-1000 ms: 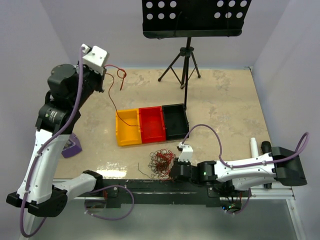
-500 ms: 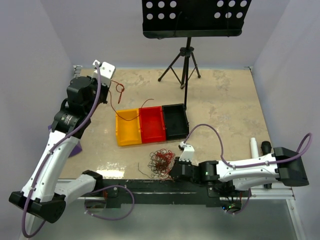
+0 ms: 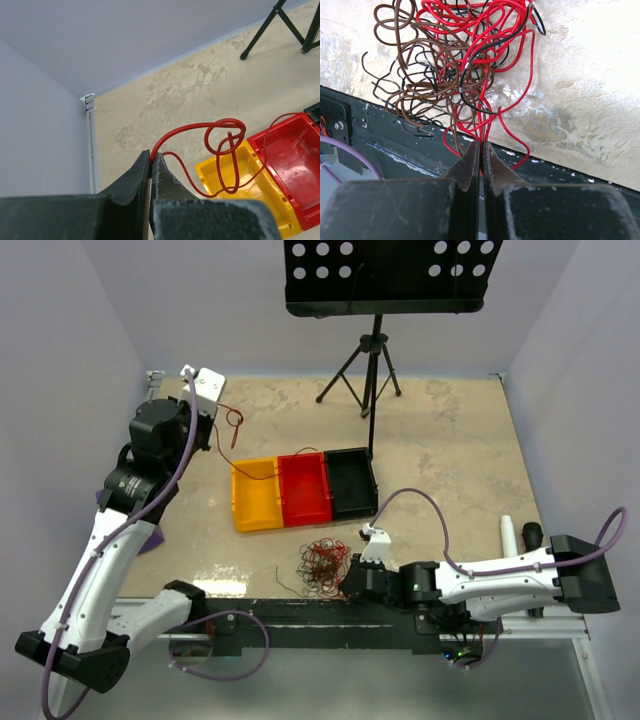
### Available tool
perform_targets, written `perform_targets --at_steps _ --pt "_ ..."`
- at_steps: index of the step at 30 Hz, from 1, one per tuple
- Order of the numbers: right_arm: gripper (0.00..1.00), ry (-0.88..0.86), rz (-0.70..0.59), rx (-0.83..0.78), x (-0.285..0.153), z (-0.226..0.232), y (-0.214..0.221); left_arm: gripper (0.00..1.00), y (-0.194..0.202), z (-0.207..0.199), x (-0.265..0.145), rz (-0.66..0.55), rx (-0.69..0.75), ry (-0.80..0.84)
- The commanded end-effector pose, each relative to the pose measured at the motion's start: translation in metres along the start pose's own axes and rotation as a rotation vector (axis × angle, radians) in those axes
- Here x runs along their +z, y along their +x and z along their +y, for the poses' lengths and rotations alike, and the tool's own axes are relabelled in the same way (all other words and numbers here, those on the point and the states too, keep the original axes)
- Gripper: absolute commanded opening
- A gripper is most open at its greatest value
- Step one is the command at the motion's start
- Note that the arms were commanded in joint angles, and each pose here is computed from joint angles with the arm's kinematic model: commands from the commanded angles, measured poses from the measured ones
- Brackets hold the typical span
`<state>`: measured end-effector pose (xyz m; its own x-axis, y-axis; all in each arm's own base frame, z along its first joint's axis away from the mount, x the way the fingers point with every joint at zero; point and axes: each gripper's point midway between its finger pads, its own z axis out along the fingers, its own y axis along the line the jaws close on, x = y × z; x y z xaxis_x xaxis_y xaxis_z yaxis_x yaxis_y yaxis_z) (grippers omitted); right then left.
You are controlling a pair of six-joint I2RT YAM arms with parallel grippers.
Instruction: Untangle the cables
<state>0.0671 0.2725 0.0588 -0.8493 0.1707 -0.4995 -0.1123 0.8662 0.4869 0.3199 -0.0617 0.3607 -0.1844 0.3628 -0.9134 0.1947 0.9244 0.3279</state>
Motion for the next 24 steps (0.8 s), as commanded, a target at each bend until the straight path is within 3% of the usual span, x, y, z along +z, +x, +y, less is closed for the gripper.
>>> perform_targets --at_steps 1,14,24 --pt "0.0 0.008 -0.024 0.018 0.0 -0.004 -0.003 0.0 -0.02 0.017 -0.025 -0.067 -0.011 -0.048" --pt "0.0 0.006 -0.039 0.021 -0.005 -0.005 -0.008 0.0 -0.029 0.042 -0.064 -0.076 0.005 -0.126" --pt "0.0 0.01 -0.045 0.023 -0.007 -0.005 -0.011 0.0 -0.003 0.015 -0.038 0.007 -0.015 -0.032"
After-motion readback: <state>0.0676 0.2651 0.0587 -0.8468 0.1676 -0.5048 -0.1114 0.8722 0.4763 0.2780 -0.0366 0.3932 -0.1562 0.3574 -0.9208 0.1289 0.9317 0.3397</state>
